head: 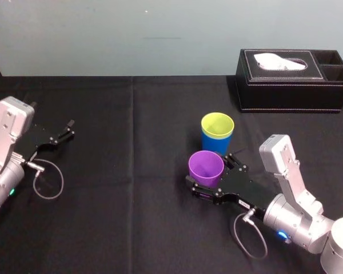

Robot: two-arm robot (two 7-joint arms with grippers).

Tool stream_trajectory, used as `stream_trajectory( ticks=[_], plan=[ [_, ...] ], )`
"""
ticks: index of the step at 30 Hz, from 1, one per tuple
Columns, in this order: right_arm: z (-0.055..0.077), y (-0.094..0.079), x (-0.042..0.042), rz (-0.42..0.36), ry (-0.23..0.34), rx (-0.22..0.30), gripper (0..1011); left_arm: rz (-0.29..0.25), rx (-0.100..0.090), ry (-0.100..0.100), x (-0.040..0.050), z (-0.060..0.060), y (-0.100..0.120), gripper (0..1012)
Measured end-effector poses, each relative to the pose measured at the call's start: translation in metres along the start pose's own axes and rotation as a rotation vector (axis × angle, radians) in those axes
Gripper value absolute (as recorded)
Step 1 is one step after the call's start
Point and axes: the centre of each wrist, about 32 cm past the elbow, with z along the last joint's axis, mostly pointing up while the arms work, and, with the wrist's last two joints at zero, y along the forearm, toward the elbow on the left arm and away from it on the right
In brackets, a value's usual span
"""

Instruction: Stack the three plastic cups sequentially using one hand.

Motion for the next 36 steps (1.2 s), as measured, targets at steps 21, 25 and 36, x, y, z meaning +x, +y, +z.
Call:
stream_trajectory(
  ticks=[21,25,36],
  plan=[
    [0.0,0.0037,0.001,0.002,-0.005,0.004,966,0.0,0.0,0.0,0.0,0.0,0.0,1011],
    [0.0001,0.0035,0.001,0.002,-0.005,0.004,863,0.0,0.0,0.0,0.0,0.0,0.0,1011],
    [0.0002,0.0031,0.0012,0.001,-0.005,0.003,756,0.0,0.0,0.0,0.0,0.0,0.0,1011]
  ],
)
